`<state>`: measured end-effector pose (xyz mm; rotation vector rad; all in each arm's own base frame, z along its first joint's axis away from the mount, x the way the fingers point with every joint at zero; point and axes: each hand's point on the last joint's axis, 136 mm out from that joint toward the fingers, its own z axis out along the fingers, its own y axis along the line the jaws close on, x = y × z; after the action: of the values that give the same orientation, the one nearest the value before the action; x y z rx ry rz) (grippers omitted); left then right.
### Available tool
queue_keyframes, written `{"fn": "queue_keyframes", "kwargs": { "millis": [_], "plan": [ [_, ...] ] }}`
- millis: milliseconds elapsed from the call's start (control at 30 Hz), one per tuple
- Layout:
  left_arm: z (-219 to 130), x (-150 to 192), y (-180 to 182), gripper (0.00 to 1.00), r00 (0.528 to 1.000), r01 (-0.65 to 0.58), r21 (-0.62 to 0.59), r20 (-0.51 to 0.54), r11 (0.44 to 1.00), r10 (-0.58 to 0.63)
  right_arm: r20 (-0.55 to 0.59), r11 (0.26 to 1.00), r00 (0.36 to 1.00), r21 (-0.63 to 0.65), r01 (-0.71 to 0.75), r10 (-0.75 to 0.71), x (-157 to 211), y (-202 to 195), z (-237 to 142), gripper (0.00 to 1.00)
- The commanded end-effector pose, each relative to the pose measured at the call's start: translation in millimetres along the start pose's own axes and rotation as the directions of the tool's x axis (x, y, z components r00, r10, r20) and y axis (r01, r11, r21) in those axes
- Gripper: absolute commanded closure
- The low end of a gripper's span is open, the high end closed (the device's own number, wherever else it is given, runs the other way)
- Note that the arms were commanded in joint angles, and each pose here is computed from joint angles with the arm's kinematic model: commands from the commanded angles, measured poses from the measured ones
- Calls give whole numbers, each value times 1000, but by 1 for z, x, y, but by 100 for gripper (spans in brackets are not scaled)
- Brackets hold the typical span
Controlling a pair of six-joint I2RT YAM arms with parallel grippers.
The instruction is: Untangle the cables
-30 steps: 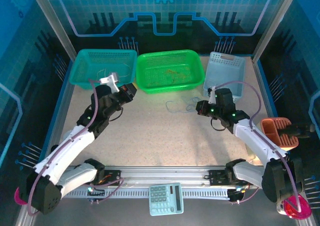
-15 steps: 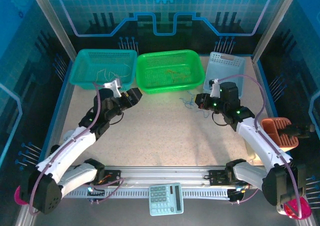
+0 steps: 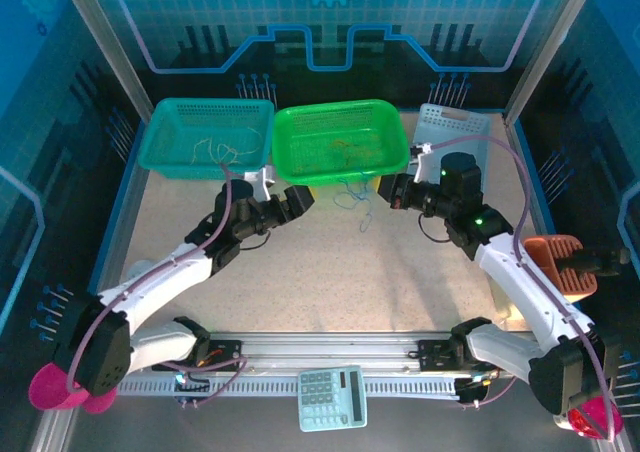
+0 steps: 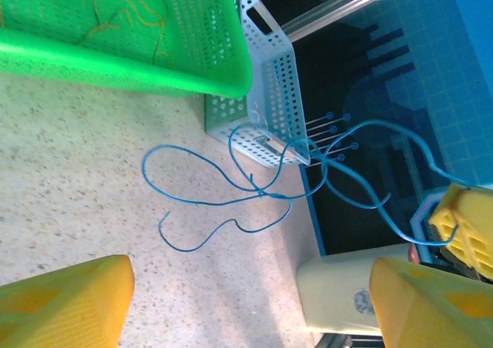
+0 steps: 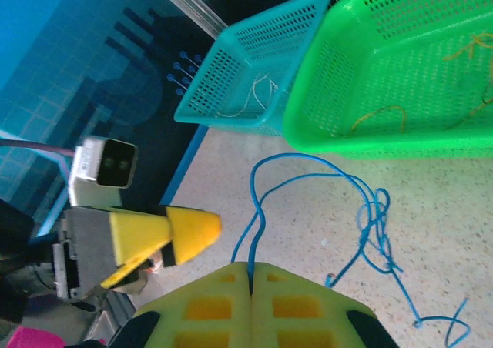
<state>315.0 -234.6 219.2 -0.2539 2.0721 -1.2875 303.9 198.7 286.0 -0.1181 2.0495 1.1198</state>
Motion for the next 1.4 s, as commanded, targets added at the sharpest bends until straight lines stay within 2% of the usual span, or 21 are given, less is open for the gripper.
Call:
{"fn": "queue_keyframes", "kwargs": {
  "millis": [0,367,633,767,900,1067,1133,1333,1367],
  "plan": [
    [5,-11,-38,17,996,79,122,33,989,-84,30,997,999,-68,32,-31,-11,27,-3,100],
    [18,-7,-62,15,941,310,231,63,922,-332,14,996,999,-86,33,-31,-3,33,12,100],
    [38,-1,-62,19,913,379,274,48,884,-406,8,995,999,-98,35,-34,1,39,13,100],
    [46,-6,-63,31,902,392,304,61,868,-428,4,994,999,-100,33,-33,4,39,14,100],
    [48,-11,-66,55,900,384,327,76,863,-430,2,996,1000,-90,30,-30,6,37,14,100],
    [44,-16,-65,91,906,357,317,114,879,-409,4,999,1000,-43,19,-19,12,23,16,100],
    [39,-18,-67,100,915,329,304,131,894,-382,15,1000,1000,-10,18,-17,11,16,16,100],
    [23,-25,-96,100,967,178,255,132,950,-216,-52,991,999,133,1,6,41,-33,27,99],
    [22,-25,-103,100,976,148,247,119,958,-182,-64,989,998,145,3,7,46,-39,29,90]
  ]
}}
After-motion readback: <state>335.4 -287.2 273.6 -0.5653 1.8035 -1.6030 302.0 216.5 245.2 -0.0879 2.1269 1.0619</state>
